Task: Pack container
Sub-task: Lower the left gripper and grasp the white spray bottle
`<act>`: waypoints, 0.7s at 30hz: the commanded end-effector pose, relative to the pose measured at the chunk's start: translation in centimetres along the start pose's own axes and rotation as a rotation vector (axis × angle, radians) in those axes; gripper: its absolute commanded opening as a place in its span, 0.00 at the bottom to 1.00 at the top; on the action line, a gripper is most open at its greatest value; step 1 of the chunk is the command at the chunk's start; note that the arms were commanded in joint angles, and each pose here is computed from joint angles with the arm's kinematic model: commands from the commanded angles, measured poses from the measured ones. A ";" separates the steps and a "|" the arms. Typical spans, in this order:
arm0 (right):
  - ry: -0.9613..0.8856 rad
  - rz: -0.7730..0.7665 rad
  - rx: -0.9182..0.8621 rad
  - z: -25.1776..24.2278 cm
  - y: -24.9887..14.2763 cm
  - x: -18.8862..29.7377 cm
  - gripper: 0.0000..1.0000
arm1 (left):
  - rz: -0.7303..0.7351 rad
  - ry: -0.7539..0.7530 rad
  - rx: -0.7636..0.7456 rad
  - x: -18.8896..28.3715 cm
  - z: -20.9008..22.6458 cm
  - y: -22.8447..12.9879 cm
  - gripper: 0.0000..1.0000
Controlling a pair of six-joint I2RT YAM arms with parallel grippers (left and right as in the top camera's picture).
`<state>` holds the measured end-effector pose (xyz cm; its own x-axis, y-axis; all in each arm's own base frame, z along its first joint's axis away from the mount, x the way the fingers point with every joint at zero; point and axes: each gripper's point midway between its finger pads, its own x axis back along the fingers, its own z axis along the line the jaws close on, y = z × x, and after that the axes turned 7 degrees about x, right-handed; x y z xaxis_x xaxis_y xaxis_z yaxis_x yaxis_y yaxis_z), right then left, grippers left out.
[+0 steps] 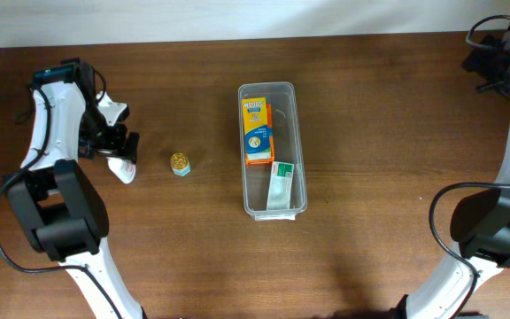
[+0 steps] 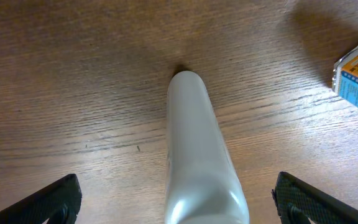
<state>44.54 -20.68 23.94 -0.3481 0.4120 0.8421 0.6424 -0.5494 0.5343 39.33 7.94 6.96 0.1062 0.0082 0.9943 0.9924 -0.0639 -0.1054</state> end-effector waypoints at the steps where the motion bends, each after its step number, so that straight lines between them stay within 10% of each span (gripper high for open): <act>1: -0.013 -0.001 -0.002 -0.3 0.0 -0.2 0.98 | 0.014 -0.001 -0.012 -0.7 0.0 -0.1 0.99; 16: -0.013 -0.001 -0.002 -0.3 0.0 -0.2 0.98 | 0.007 0.001 -0.011 -0.7 0.1 0.1 0.89; 21: -0.013 -0.001 -0.002 -0.3 0.0 -0.2 0.98 | 0.007 0.001 -0.012 -0.7 0.1 0.1 0.61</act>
<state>44.55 -20.67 23.94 -0.3482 0.4117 0.8422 0.6422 -0.5497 0.5343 39.50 8.00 6.78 0.0986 0.0056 0.9951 0.9927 -0.0698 -0.0980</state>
